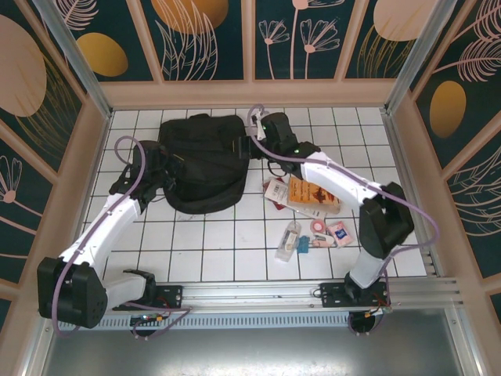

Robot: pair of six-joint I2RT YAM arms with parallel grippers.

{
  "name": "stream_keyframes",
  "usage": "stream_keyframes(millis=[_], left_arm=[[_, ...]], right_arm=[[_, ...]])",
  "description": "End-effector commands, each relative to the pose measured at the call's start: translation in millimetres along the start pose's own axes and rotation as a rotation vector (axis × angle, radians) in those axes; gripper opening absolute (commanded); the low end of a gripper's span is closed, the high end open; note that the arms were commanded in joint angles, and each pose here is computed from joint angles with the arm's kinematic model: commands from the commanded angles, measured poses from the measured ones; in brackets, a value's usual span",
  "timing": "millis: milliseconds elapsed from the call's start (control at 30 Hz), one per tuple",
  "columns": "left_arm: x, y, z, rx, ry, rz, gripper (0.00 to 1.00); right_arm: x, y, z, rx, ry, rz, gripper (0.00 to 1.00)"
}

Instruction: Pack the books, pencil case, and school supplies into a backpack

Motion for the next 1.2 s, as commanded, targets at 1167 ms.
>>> stream_keyframes(millis=[1167], left_arm=[[-24,2,-34,0.006,-0.175,-0.121,0.0]], right_arm=[[-1,-45,-15,0.22,0.286,1.052,0.81]])
Point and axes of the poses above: each hand's point on the last joint's axis, 136 mm out from that joint toward the fingers, its own z axis out along the fingers, its own x axis along the line the jaws close on, y = z × x, the point moved 7 cm from there along -z, back along the fingers, and after that the axes turned 3 degrees about z, right-handed, at the moved point
